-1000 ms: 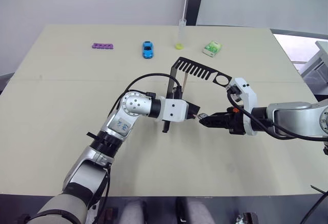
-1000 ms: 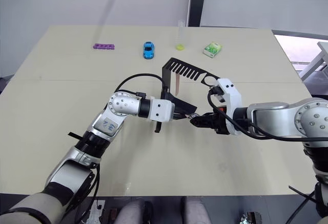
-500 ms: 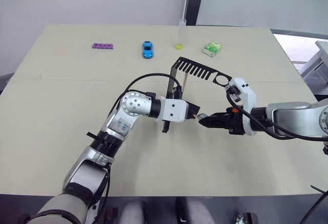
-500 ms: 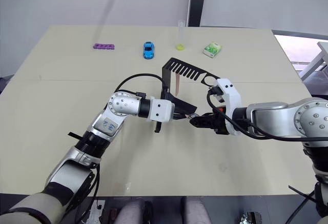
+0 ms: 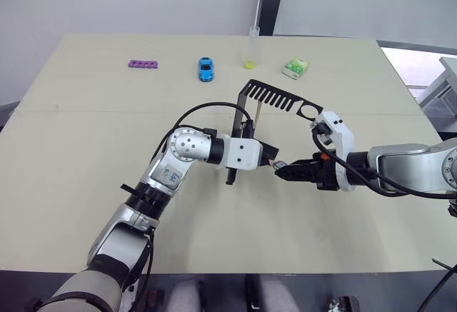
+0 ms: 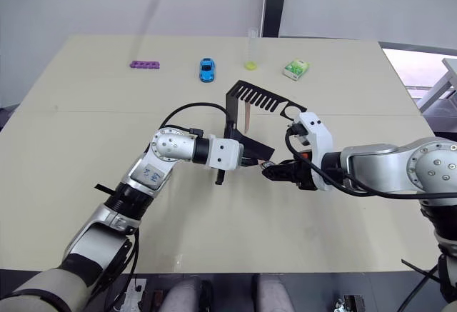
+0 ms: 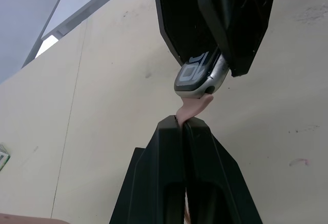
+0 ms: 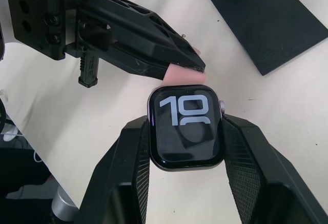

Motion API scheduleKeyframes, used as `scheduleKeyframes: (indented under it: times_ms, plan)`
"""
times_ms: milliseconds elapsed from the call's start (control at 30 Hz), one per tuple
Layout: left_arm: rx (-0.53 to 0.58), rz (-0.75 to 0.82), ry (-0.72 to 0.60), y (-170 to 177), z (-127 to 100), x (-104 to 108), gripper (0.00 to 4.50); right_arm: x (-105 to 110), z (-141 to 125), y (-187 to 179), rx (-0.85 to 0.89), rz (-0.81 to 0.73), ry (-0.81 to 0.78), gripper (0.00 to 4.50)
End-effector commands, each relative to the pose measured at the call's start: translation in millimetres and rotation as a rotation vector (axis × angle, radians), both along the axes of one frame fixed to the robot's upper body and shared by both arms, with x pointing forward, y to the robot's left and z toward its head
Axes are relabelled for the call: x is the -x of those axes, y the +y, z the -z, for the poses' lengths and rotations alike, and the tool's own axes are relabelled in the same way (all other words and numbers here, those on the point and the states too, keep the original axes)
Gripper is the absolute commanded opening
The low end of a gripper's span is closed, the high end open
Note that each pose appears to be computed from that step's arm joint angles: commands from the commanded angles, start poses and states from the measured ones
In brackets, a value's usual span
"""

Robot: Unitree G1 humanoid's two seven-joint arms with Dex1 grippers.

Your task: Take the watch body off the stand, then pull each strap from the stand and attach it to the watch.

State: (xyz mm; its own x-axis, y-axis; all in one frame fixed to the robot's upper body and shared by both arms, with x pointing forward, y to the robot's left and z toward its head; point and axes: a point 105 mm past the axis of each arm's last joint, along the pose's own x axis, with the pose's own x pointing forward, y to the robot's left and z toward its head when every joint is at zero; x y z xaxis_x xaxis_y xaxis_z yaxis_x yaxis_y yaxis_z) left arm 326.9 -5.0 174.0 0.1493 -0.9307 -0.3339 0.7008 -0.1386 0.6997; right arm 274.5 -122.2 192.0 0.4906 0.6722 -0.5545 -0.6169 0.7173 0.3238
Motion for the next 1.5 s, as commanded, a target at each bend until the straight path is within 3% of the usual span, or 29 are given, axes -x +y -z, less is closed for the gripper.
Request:
scheduleKeyframes:
  times_ms: [33, 1500]
  plan:
    - [0.059, 0.079, -0.058, -19.1, -19.7, 12.1, 0.00, 10.2, -12.7, 18.3, -0.057, -0.081, -0.036, 1.55]
    - [0.067, 0.064, -0.064, -19.3, -21.6, 8.3, 0.00, 5.4, -16.8, 15.1, -0.054, -0.063, -0.046, 1.55]
